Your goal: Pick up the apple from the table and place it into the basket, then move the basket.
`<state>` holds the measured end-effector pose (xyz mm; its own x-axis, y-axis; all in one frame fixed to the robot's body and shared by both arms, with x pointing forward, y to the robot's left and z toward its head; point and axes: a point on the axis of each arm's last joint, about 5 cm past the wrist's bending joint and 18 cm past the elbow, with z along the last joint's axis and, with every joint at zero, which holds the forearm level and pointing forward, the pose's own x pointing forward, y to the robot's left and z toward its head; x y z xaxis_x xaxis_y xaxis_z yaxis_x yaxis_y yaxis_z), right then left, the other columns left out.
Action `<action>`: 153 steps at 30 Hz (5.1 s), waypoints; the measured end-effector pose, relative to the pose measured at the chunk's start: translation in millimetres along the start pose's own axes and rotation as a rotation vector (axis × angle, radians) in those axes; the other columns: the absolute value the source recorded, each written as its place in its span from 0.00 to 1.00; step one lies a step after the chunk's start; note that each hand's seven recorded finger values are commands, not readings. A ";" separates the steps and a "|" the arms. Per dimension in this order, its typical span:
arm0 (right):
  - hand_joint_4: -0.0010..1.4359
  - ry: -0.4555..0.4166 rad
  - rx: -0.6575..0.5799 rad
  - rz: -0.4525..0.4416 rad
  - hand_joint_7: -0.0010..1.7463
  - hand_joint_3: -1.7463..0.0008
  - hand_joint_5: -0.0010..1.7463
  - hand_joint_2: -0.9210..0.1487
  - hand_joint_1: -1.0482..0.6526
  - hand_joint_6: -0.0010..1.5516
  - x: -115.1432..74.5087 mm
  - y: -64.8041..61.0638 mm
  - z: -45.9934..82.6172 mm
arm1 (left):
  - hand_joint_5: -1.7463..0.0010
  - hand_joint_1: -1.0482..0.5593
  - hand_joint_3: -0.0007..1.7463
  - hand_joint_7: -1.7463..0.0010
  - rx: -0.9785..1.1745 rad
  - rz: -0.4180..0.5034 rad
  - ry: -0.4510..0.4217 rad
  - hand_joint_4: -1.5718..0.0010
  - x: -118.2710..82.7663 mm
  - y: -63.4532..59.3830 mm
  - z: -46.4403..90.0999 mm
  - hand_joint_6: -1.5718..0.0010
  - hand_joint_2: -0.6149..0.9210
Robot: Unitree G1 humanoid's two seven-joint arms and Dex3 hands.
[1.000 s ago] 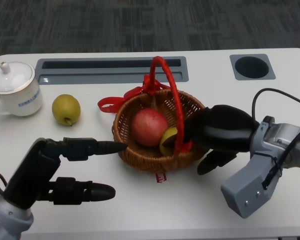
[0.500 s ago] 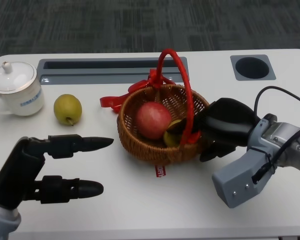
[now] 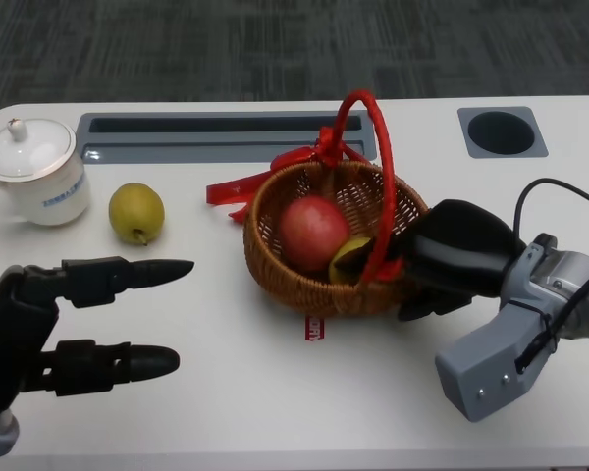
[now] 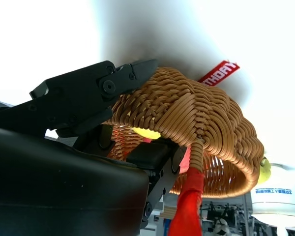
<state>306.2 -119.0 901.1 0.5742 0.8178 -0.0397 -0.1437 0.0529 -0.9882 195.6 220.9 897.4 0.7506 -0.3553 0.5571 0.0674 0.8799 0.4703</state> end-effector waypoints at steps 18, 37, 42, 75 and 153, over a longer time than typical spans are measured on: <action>0.82 0.290 -0.018 0.091 0.00 0.98 0.14 0.04 0.47 0.63 -3.8 -16.8 -22.7 | 0.99 0.35 0.00 0.99 0.020 0.037 -0.012 0.34 -3.7 2.9 0.1 0.39 0.86; 0.75 0.725 0.130 0.081 0.00 0.99 0.03 0.02 0.44 0.65 -4.3 -35.9 -41.4 | 1.00 0.39 0.00 1.00 0.002 0.010 0.009 0.34 -40.2 0.3 21.9 0.38 0.83; 0.74 0.805 0.219 0.045 0.01 1.00 0.01 0.02 0.45 0.64 -7.3 -37.7 -44.8 | 0.99 0.38 0.00 1.00 0.009 -0.011 0.002 0.34 -49.5 4.5 27.1 0.38 0.84; 0.22 0.807 0.306 -0.035 0.01 1.00 0.00 0.10 0.03 0.15 -29.3 -51.2 -60.4 | 1.00 0.37 0.00 1.00 -0.012 -0.047 -0.034 0.33 -38.0 -0.2 24.7 0.39 0.84; 0.48 -0.136 0.832 -0.634 0.02 1.00 0.01 0.12 0.31 0.43 -54.0 41.1 55.1 | 1.00 0.32 0.00 1.00 -0.088 -0.064 -0.051 0.33 -6.5 -7.2 3.8 0.39 0.84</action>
<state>224.9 -129.4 870.7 0.6502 0.5577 0.5160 -0.3861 0.8274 -0.4078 187.7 215.7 892.9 0.7083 -0.4256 0.5632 0.1732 0.8782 0.4459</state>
